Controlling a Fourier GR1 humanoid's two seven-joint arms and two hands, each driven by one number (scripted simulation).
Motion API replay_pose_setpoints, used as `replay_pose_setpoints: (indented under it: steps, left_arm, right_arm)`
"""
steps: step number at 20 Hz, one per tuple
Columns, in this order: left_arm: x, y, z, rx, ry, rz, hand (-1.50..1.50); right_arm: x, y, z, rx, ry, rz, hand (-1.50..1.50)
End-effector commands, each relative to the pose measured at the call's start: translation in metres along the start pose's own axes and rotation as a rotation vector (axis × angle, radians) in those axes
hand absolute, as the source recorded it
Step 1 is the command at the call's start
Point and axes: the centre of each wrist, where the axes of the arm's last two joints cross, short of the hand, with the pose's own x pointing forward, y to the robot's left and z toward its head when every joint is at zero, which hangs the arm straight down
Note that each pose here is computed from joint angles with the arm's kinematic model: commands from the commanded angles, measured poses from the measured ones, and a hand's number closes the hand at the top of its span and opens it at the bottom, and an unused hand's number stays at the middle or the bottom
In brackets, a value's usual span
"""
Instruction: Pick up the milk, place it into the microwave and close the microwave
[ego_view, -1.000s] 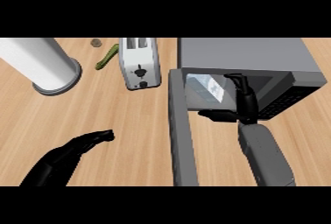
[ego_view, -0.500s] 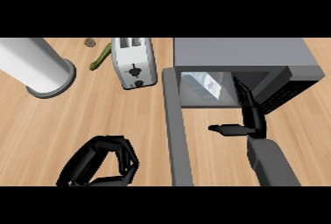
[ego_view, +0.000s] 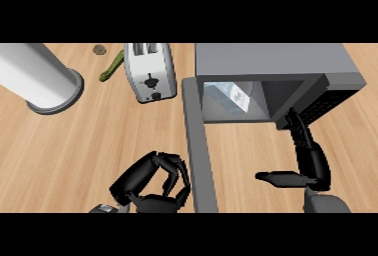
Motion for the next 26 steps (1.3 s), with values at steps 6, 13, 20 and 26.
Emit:
replay_pose_setpoints:
  steps: [6, 13, 20, 26]
  left_arm:
    - [-0.024, -0.058, -0.027, -0.198, 0.016, 0.036, 1.5]
    - [-0.042, -0.116, -0.053, -0.172, 0.047, -0.054, 1.5]
    - [-0.016, -0.118, -0.083, -0.001, 0.034, -0.013, 1.5]
    - [-0.002, -0.107, -0.101, 0.139, -0.044, 0.035, 1.5]
  right_arm:
    - [0.053, -0.036, 0.05, -0.029, -0.023, -0.001, -1.5]
    - [0.091, -0.056, 0.029, -0.008, -0.069, -0.026, -1.5]
    - [0.108, -0.058, 0.02, 0.065, -0.115, -0.101, -1.5]
    - [0.124, -0.064, 0.019, 0.137, -0.139, -0.151, -1.5]
